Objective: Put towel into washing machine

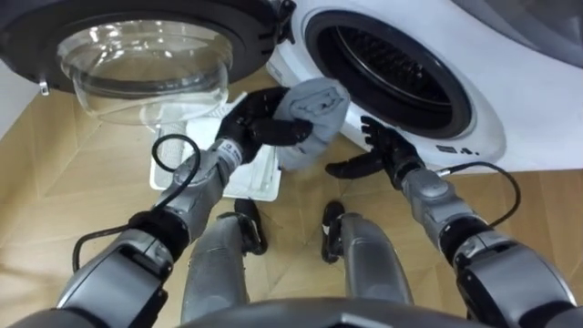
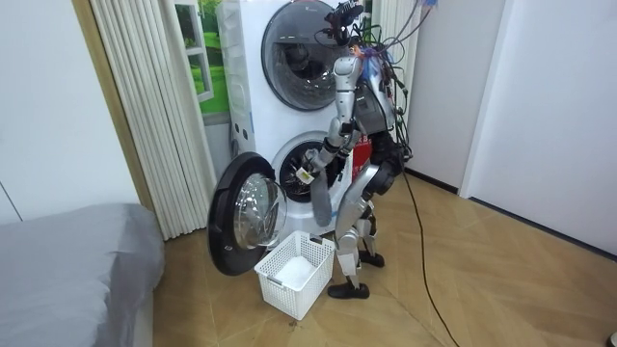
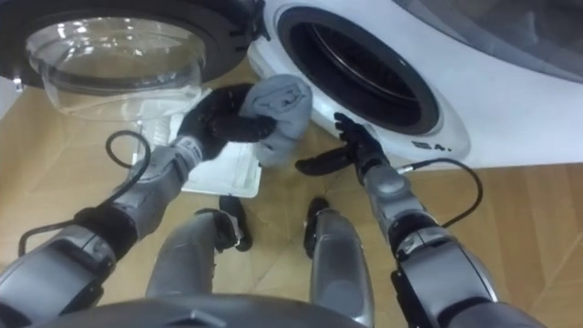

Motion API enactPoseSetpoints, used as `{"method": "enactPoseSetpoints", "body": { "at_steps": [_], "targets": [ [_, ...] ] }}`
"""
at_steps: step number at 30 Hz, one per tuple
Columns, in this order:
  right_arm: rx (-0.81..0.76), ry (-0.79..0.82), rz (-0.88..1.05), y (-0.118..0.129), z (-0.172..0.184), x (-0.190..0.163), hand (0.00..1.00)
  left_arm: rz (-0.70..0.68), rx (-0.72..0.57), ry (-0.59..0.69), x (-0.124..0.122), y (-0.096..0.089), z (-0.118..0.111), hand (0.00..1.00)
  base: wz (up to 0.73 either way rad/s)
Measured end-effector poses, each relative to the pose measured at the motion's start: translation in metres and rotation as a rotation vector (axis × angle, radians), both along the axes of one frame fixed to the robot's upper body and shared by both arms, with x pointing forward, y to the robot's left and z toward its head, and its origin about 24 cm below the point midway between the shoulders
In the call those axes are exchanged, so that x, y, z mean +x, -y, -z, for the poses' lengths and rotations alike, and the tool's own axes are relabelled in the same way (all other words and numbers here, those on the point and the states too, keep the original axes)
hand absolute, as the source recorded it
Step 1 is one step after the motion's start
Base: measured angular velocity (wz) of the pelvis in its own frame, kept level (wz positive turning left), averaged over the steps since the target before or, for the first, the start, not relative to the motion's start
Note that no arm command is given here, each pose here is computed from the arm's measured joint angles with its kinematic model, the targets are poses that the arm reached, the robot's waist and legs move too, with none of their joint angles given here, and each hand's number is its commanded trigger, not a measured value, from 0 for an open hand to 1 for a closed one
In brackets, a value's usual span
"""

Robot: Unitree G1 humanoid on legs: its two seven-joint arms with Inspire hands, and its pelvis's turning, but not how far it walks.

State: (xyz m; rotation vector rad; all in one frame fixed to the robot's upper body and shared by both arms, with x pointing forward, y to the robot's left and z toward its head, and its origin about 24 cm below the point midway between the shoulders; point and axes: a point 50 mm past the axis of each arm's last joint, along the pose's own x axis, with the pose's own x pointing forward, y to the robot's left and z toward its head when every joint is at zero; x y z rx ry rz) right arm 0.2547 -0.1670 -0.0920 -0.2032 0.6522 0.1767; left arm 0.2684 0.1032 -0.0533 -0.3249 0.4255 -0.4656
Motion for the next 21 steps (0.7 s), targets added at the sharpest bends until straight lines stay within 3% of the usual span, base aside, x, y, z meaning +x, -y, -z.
{"method": "enactPoseSetpoints", "body": {
  "at_steps": [4,13,14,21],
  "targets": [
    [0.002,-0.002,-0.001,-0.001,-0.001,0.001,0.0,0.067,-0.103,-0.024,-0.003,0.012,-0.002,1.0,0.0],
    [0.009,-0.031,-0.009,0.001,0.004,-0.006,0.0,0.046,-0.251,-0.054,-0.001,0.016,-0.008,1.0,0.0],
    [0.011,-0.033,-0.01,0.0,0.005,-0.006,1.0,0.042,-0.275,-0.055,0.0,0.018,-0.01,1.0,0.0],
    [0.005,-0.037,-0.029,-0.004,0.006,-0.008,1.0,-0.008,-0.394,-0.078,0.001,0.022,-0.013,1.0,0.0]
  ]
}}
